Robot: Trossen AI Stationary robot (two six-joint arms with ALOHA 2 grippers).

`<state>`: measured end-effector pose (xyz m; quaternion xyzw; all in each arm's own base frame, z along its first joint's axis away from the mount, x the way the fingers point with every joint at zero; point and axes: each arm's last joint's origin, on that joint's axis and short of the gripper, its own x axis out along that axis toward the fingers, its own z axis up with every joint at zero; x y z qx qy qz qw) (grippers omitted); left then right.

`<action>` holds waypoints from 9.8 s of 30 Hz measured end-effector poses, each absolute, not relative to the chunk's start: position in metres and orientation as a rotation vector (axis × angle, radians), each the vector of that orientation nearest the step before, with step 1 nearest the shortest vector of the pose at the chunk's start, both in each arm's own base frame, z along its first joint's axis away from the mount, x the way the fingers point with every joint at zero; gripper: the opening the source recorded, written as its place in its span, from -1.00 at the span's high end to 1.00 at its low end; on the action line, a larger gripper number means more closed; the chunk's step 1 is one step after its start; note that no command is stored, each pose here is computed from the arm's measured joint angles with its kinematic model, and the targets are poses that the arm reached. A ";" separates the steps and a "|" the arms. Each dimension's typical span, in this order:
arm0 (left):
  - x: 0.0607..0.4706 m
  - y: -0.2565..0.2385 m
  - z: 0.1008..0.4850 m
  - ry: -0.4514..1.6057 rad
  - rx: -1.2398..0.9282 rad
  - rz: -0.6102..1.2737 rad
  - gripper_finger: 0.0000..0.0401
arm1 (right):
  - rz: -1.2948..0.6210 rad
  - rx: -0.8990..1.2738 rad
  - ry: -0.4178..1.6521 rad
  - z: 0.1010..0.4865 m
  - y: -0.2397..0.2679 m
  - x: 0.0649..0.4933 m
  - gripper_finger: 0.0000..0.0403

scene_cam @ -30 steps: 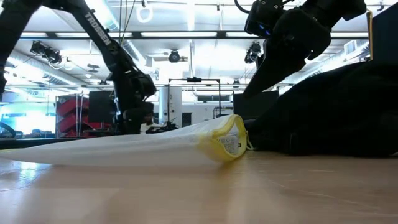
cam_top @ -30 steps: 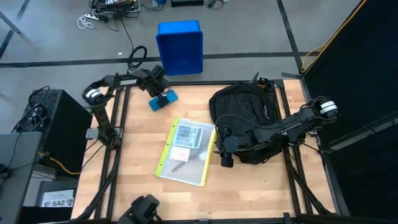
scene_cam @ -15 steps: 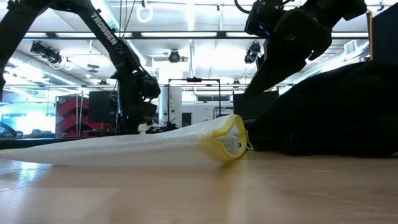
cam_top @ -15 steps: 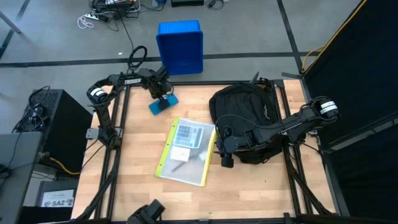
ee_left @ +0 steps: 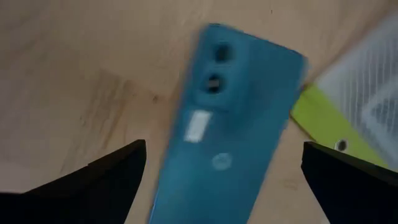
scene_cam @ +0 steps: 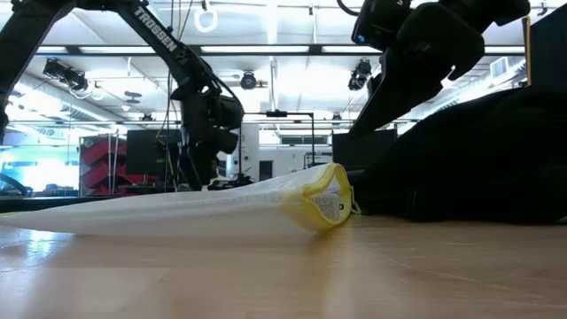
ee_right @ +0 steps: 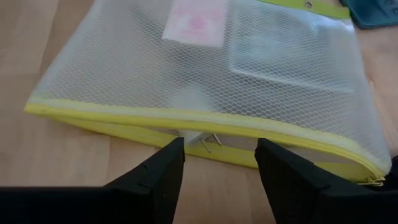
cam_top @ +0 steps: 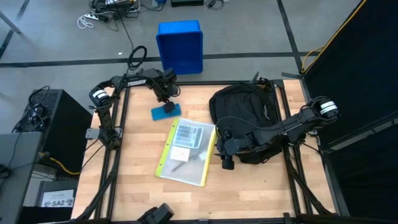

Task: Unpack backpack
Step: Put the blue cellphone into the white zip bag

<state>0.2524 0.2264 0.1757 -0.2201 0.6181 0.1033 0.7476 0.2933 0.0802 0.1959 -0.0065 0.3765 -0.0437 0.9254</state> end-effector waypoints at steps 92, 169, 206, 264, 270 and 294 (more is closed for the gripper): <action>0.245 0.230 0.160 1.492 -0.288 0.200 -0.68 | -0.069 -0.026 0.777 0.193 0.087 0.292 0.18; 0.260 0.169 0.131 1.666 -0.253 0.176 -0.99 | -0.103 -0.060 0.791 0.181 0.082 0.301 0.23; 0.254 0.167 0.120 1.589 -0.294 0.256 -0.49 | -0.095 -0.056 0.793 0.181 0.083 0.300 0.25; 0.234 0.138 0.214 1.446 -0.255 0.383 0.64 | -0.089 -0.053 0.763 0.183 0.084 0.302 0.25; 0.236 0.135 0.214 1.406 -0.350 0.312 0.59 | -0.089 -0.053 0.763 0.183 0.084 0.302 0.22; 0.238 0.117 0.167 1.287 -0.454 0.324 -0.91 | -0.068 -0.045 0.768 0.183 0.084 0.302 0.20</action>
